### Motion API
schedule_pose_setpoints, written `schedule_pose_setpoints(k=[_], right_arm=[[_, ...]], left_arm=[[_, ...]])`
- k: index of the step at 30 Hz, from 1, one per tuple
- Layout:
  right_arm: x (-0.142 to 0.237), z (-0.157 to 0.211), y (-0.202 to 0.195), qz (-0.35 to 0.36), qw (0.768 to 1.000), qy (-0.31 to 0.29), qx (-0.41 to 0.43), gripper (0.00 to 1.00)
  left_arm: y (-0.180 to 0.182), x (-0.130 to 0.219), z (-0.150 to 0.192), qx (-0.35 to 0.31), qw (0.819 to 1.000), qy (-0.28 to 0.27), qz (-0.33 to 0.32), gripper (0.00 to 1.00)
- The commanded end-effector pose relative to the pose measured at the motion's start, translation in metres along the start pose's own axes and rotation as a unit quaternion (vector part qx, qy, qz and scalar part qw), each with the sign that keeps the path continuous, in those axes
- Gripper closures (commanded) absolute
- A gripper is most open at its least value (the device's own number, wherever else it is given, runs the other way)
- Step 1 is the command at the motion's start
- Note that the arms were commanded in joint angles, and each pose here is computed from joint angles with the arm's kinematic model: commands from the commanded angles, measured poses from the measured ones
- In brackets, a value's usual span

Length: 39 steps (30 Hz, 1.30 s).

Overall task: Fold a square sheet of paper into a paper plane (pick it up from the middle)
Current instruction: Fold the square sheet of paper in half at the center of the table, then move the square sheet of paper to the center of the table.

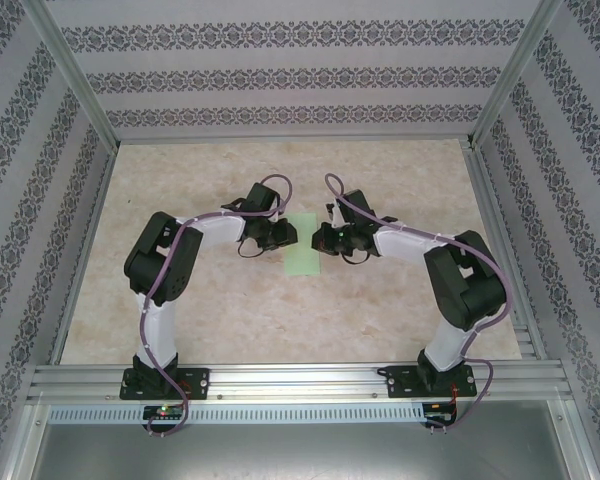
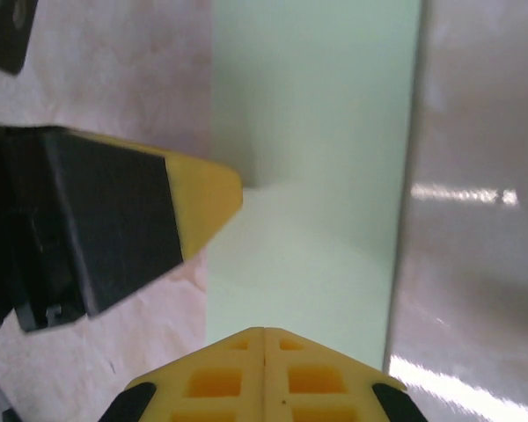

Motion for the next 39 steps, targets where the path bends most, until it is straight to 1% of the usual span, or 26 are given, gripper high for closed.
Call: schedule_pose_setpoints(k=[1,5,9,13,16,18,21,25,28,32,36,39], right_arm=[[-0.012,0.001,-0.01,0.067,0.998,-0.002,0.005,0.98],[-0.021,0.002,-0.01,0.074,0.997,0.009,0.006,0.98],[-0.03,0.014,-0.013,0.1,0.995,0.029,-0.001,0.98],[-0.034,0.031,-0.02,0.142,0.989,0.033,-0.038,0.99],[-0.039,0.048,-0.017,0.151,0.985,0.04,-0.067,1.0],[-0.045,0.059,-0.011,0.15,0.984,0.045,-0.084,1.0],[-0.055,0.074,0.013,0.131,0.986,0.049,-0.087,1.0],[-0.063,0.071,0.05,0.102,0.992,0.036,-0.061,1.0],[-0.054,0.054,0.057,0.058,0.996,0.008,-0.061,1.0],[-0.032,0.042,0.052,0.0,0.999,-0.012,-0.032,1.0],[-0.019,0.036,0.03,0.001,1.0,-0.005,-0.011,1.0],[-0.014,0.032,0.02,-0.015,1.0,0.005,-0.006,1.0]], left_arm=[[-0.012,0.024,-0.002,0.006,1.0,-0.016,-0.011,0.73],[-0.002,0.036,0.007,0.026,0.999,-0.032,-0.024,0.7],[0.008,0.051,0.019,0.04,0.997,-0.05,-0.037,0.68],[0.014,0.062,0.032,0.047,0.995,-0.061,-0.057,0.67],[0.018,0.07,0.042,0.049,0.994,-0.065,-0.07,0.63],[0.022,0.078,0.049,0.051,0.993,-0.07,-0.081,0.62],[0.031,0.092,0.061,0.058,0.99,-0.082,-0.094,0.61],[0.036,0.109,0.077,0.063,0.988,-0.098,-0.097,0.62],[0.032,0.116,0.085,0.055,0.99,-0.101,-0.075,0.65],[0.02,0.12,0.093,0.031,0.993,-0.099,-0.062,0.72],[0.001,0.11,0.094,0.013,0.996,-0.087,-0.036,0.79],[-0.013,0.091,0.093,0.014,0.997,-0.075,-0.006,0.86]])
Point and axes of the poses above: each hand's point on the last joint's axis, 136 mm out from that joint toward the fingers, its own x axis back along the fingers, its own y axis along the line the jaws close on, z = x × y, the point moved 9 cm from there along x, back along the fingers, and after that the axes turned 10 degrees about -x, right-handed, at the moved point
